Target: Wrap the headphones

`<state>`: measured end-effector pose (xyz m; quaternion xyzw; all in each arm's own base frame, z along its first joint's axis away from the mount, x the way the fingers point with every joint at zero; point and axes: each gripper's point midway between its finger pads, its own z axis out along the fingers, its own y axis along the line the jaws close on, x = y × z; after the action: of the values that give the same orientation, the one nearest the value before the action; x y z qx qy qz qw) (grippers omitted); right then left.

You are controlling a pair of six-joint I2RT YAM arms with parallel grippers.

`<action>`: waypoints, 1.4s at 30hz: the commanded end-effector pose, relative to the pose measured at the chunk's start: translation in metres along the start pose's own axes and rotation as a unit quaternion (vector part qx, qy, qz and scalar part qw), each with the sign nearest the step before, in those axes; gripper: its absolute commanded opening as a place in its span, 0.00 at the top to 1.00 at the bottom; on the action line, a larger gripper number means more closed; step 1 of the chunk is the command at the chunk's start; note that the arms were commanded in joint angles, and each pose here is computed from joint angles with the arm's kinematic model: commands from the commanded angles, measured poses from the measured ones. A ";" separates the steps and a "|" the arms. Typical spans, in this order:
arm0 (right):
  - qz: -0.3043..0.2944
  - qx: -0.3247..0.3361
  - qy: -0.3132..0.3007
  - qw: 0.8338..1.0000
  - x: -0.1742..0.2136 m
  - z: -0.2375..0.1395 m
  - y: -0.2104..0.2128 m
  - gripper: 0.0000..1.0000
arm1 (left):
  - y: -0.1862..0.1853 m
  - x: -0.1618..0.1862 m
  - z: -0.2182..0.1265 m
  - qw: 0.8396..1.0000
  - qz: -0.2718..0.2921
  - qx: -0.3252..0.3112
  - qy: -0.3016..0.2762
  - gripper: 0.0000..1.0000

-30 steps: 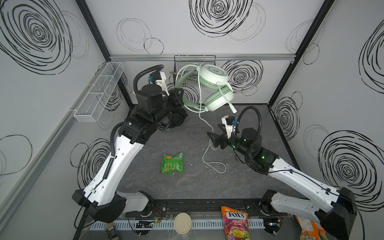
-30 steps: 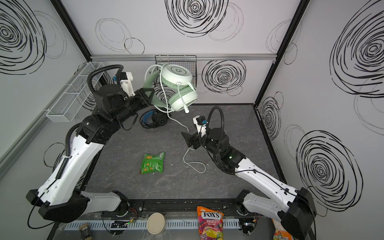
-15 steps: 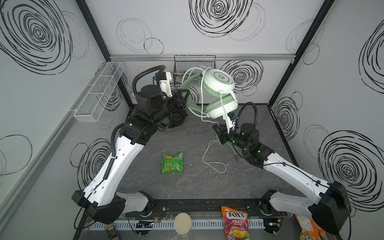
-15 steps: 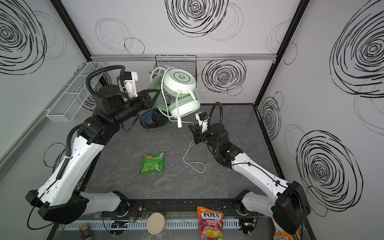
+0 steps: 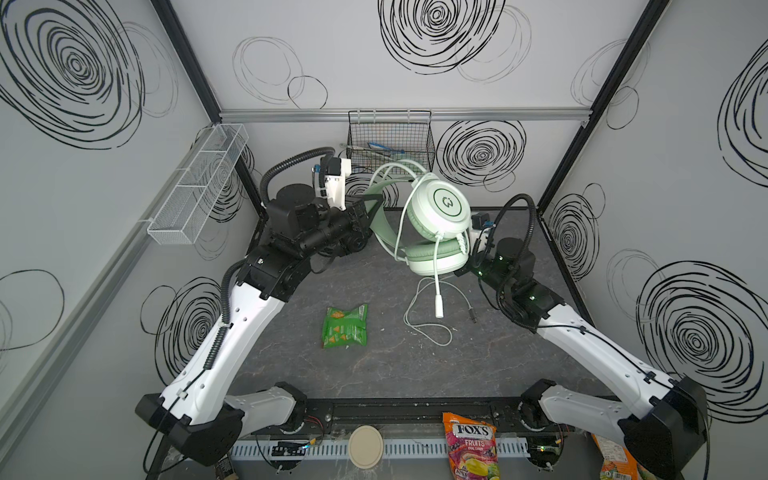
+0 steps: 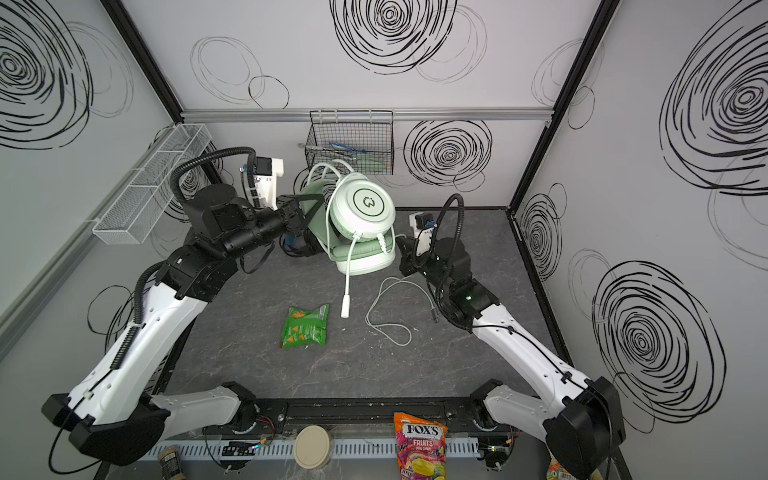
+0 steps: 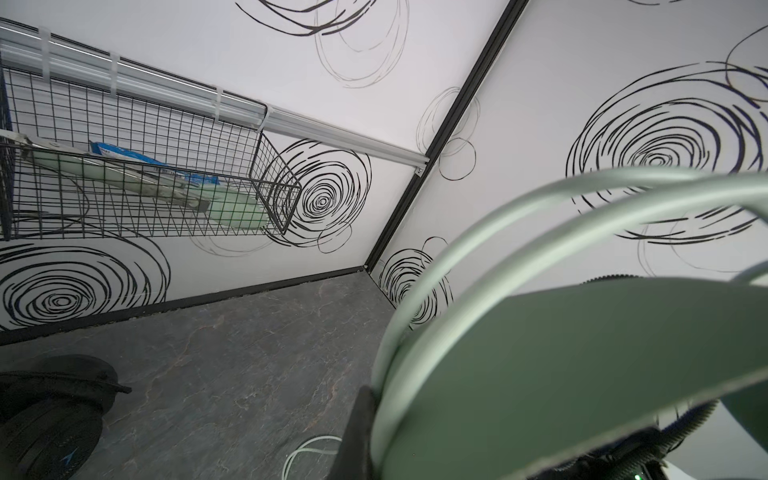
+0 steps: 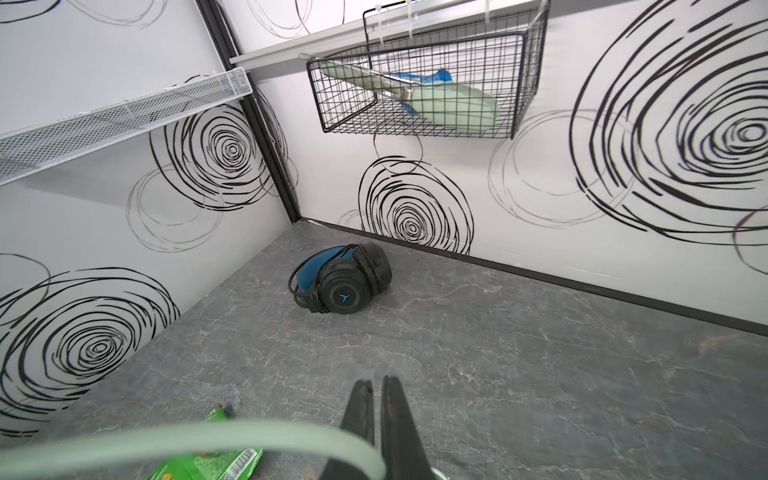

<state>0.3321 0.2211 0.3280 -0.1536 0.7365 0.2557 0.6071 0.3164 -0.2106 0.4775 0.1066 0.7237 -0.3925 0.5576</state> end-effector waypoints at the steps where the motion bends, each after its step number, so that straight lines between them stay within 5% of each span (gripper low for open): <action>1: 0.003 0.059 -0.020 0.998 -0.023 -0.011 -0.021 1.00 | -0.027 -0.041 -0.028 0.996 0.031 0.023 -0.085 1.00; 6: 0.007 0.090 -0.023 0.996 -0.024 -0.022 -0.033 1.00 | -0.035 -0.043 -0.037 0.992 0.074 0.000 -0.101 1.00; 21: -0.054 0.094 -0.045 0.993 -0.068 -0.025 -0.032 1.00 | -0.084 0.016 -0.020 0.982 0.140 0.129 0.008 1.00; 33: -0.164 0.075 -0.088 0.980 -0.106 -0.046 -0.009 0.98 | -0.020 0.082 -0.015 0.974 0.200 -0.002 0.106 1.00; 42: -0.212 0.087 -0.136 0.964 -0.125 -0.059 0.002 0.93 | -0.042 0.097 -0.026 0.963 0.240 -0.011 0.123 1.00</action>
<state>0.3104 0.2060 0.4090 -0.2709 0.6662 0.1139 0.6855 0.2616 -0.2528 0.4085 0.2914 0.7479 -0.2278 0.5512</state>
